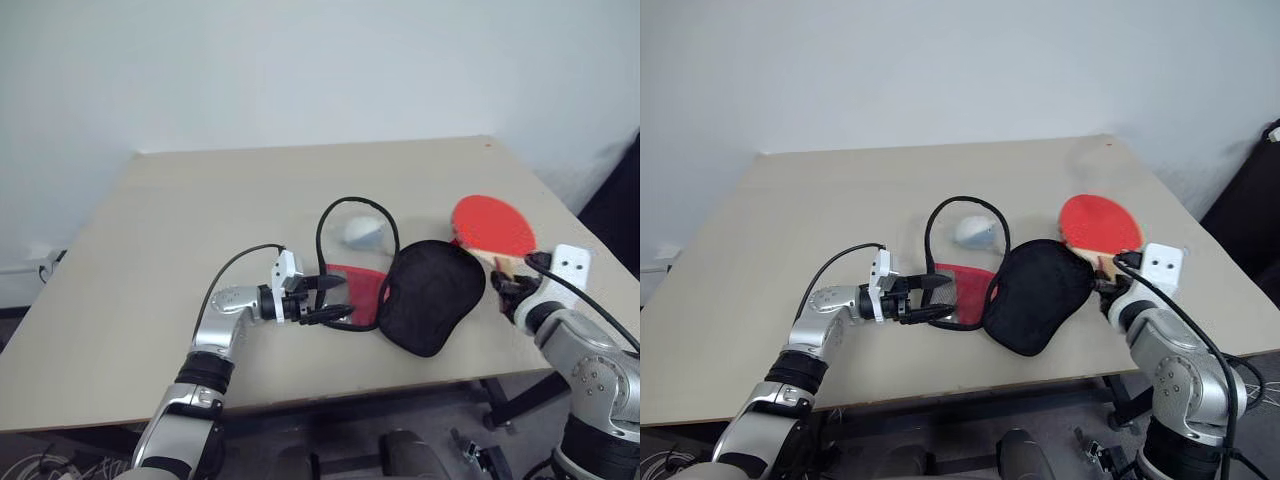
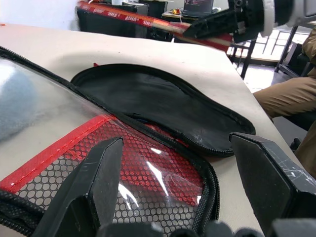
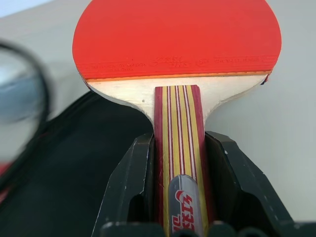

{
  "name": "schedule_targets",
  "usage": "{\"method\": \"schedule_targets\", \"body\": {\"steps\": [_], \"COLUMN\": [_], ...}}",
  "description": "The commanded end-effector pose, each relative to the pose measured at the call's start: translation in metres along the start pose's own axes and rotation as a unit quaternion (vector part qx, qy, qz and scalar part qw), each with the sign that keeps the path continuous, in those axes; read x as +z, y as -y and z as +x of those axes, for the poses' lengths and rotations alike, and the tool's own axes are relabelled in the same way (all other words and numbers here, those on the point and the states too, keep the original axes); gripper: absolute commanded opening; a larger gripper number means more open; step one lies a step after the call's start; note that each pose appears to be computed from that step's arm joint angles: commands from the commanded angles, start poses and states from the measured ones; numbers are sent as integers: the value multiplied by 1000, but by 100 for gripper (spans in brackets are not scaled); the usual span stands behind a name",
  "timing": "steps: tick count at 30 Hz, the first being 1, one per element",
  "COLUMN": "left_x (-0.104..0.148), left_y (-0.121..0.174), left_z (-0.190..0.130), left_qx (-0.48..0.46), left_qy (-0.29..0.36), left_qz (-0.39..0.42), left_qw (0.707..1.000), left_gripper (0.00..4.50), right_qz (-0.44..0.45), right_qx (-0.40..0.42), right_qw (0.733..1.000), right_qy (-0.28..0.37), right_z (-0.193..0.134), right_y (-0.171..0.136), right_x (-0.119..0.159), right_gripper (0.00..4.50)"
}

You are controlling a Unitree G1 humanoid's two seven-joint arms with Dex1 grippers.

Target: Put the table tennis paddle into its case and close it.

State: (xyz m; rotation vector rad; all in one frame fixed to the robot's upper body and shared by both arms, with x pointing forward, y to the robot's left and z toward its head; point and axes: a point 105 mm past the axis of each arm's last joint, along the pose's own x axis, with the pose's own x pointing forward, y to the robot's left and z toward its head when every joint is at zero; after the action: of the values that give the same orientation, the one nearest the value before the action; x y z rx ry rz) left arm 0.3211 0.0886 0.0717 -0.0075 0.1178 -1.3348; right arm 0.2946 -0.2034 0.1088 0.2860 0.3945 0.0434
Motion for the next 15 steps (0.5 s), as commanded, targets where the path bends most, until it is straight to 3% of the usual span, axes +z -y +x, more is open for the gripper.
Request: {"method": "schedule_targets", "body": {"steps": [1,15], "left_x": [8,7], "left_y": [-1,0], "left_z": [-1,-1], "left_qx": [-1,-8], "left_qy": [2,-2], "left_qz": [19,17], "left_qw": [1000,1000], "left_gripper": [364,364], "right_qz": [12,67], "right_qx": [34,51], "right_qw": [999,995], "right_qy": [25,-57], "right_z": [-9,-16], "right_y": [-19,-36], "right_x": [16,-17], "right_gripper": [118,118]}}
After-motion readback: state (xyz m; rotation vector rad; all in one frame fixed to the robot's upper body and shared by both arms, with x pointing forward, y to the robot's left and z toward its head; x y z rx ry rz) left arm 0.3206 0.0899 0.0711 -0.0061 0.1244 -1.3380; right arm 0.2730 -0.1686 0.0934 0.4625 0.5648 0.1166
